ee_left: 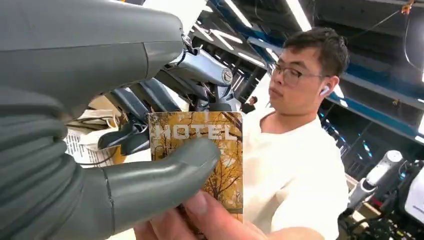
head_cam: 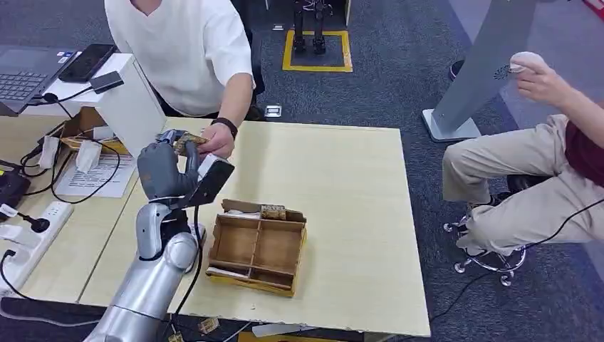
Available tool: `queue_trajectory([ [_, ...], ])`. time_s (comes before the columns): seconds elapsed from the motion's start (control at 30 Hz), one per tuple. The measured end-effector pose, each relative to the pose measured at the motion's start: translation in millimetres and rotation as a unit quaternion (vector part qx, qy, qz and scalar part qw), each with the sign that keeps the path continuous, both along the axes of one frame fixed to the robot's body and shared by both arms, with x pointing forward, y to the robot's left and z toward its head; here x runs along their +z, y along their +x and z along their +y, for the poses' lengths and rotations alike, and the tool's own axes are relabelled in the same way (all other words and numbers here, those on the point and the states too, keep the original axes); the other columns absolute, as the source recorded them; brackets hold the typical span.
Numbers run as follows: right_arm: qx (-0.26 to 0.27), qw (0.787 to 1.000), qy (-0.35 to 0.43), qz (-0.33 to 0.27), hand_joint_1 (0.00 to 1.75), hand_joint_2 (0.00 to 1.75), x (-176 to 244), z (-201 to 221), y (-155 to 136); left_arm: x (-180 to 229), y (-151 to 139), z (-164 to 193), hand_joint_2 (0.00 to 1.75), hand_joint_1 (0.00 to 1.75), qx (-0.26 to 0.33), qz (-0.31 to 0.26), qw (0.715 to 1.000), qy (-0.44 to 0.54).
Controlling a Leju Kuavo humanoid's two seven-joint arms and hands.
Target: Pass the card to the sensor for recognition and then transmit it.
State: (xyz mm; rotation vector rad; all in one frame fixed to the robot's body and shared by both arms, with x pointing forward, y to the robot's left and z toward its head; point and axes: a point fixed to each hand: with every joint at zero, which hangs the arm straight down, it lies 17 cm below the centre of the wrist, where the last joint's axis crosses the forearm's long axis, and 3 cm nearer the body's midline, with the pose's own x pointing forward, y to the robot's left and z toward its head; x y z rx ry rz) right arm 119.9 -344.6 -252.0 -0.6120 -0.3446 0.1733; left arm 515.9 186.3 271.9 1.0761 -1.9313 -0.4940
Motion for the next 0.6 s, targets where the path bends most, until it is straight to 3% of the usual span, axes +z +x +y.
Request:
queue_trajectory([
  [0.27,-0.004,1.000,0.001,0.000,0.00,1.75,-0.1,-0.1,-0.4,-6.7,1.5,-6.2,1.75,0.00,-0.004,0.007,1.000,0.008],
  [0.6,-0.020,1.000,0.005,-0.005,0.00,1.75,-0.9,0.2,-8.3,-3.9,-26.3,-13.8,1.75,0.00,-0.063,-0.012,0.994,-0.093],
])
